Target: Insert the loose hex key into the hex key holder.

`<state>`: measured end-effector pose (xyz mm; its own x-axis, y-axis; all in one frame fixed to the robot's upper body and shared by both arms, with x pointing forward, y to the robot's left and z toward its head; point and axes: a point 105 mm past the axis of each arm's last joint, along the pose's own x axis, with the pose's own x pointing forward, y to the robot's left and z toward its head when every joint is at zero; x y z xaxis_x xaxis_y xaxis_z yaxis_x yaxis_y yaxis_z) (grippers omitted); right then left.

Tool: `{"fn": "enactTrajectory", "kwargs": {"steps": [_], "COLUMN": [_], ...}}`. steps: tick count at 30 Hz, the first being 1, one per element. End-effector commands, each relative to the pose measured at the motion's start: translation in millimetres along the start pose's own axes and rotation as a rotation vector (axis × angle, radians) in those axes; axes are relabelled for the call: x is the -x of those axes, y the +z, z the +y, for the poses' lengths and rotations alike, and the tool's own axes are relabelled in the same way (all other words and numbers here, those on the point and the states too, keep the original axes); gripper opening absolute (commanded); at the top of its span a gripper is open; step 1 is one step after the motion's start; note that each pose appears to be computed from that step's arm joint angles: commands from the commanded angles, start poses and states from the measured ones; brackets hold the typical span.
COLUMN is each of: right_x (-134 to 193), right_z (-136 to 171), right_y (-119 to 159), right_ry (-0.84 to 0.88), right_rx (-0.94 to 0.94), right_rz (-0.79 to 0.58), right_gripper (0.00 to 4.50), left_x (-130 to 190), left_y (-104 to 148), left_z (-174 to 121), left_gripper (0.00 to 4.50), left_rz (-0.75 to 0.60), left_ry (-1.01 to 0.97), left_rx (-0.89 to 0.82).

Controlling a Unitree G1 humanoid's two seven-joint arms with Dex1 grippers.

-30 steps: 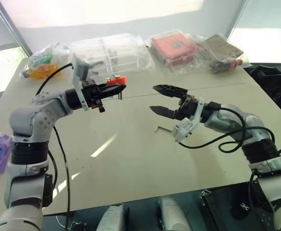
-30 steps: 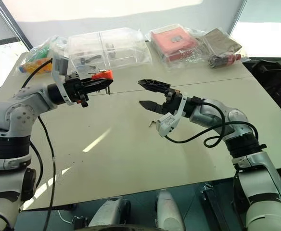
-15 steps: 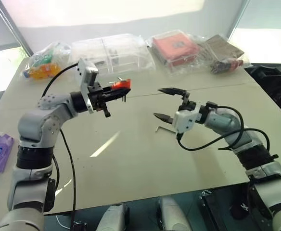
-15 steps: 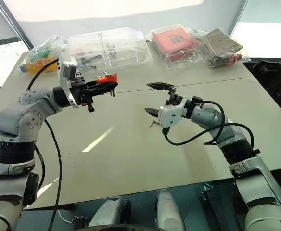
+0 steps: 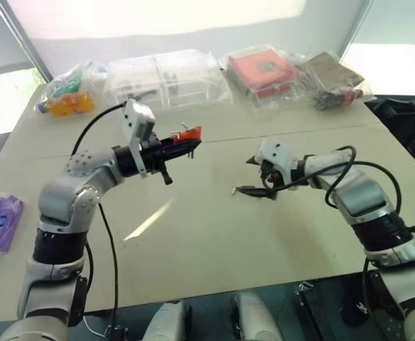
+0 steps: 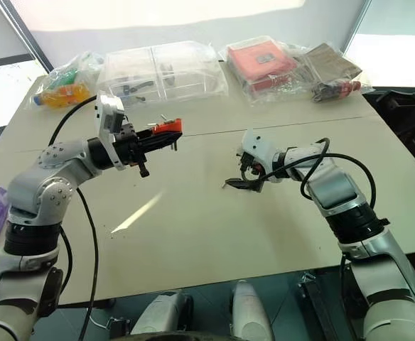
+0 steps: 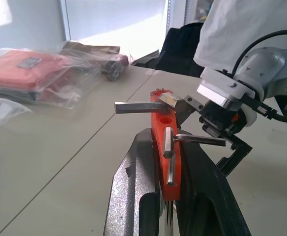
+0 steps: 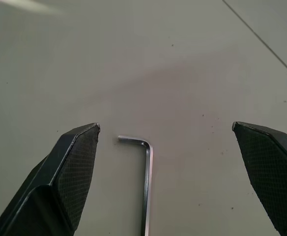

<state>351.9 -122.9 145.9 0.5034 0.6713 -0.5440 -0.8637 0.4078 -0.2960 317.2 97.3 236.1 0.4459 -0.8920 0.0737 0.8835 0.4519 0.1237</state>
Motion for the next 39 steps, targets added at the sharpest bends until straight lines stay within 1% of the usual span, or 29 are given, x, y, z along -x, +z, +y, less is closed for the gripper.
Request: {"fn": "enactTrajectory", "kwargs": {"steps": [1,9,15,18,19,20,22,24,25,26,29,30,34,37,38,39], "right_x": [-4.2,-20.4,-22.3,-22.3,-22.2,-22.1,-22.0,-21.9,-21.6,-21.2,-20.3,-20.3,-20.0,-10.1,-7.4,0.5], "right_z": [-0.1,-6.4,-12.9,-14.3,-14.3,-14.3,-14.1,-13.9,-13.5,-13.0,-13.0,-13.4,-23.0,-35.7,-37.5,-39.4], "right_y": [1.2,-24.8,-39.8,-42.3,-43.2,-44.2,-45.5,-47.2,-48.6,-49.7,-49.7,-44.7,-4.7,43.5,51.1,72.4], "right_ry": [-0.003,-0.03,-0.036,-0.035,-0.033,-0.031,-0.029,-0.027,-0.024,-0.022,-0.027,-0.036,-0.139,-0.275,-0.299,-0.344], "right_rx": [0.029,0.003,0.011,0.009,0.008,0.008,0.006,0.001,-0.004,-0.006,-0.008,-0.005,0.035,0.074,0.074,0.066], "right_rz": [0.024,0.102,0.142,0.148,0.15,0.153,0.157,0.163,0.168,0.172,0.168,0.142,-0.073,-0.324,-0.369,-0.49], "right_gripper": [4.49,4.49,4.49,3.66,3.23,2.65,1.75,0.64,0.16,0.07,0.07,0.07,0.07,0.07,0.07,0.07], "left_x": [4.6,6.4,6.4,6.4,6.4,6.4,6.6,6.4,6.5,6.5,6.2,6.0,4.2,2.3,2.2,1.7], "left_y": [12.3,11.4,12.1,12.1,12.0,12.0,11.8,11.9,12.1,12.4,13.6,14.2,14.8,11.8,11.4,11.5], "left_z": [-6.6,-10.2,-9.4,-9.1,-9.0,-9.0,-9.0,-8.8,-8.4,-8.0,-6.6,-6.1,-3.4,-1.7,-1.2,0.0], "left_gripper": [0.08,0.08,0.08,0.08,0.08,0.08,0.08,0.08,0.08,0.08,0.08,0.08,0.08,0.08,0.08,0.08], "left_rz": [-0.032,-0.026,-0.025,-0.025,-0.024,-0.023,-0.022,-0.023,-0.023,-0.024,-0.03,-0.034,-0.049,-0.054,-0.056,-0.062], "left_ry": [-0.011,-0.004,0.005,0.006,0.007,0.007,0.007,0.006,0.006,0.006,0.009,0.013,0.029,0.04,0.042,0.046], "left_rx": [-0.04,-0.042,-0.05,-0.051,-0.052,-0.053,-0.055,-0.056,-0.058,-0.06,-0.064,-0.066,-0.067,-0.068,-0.069,-0.069]}}
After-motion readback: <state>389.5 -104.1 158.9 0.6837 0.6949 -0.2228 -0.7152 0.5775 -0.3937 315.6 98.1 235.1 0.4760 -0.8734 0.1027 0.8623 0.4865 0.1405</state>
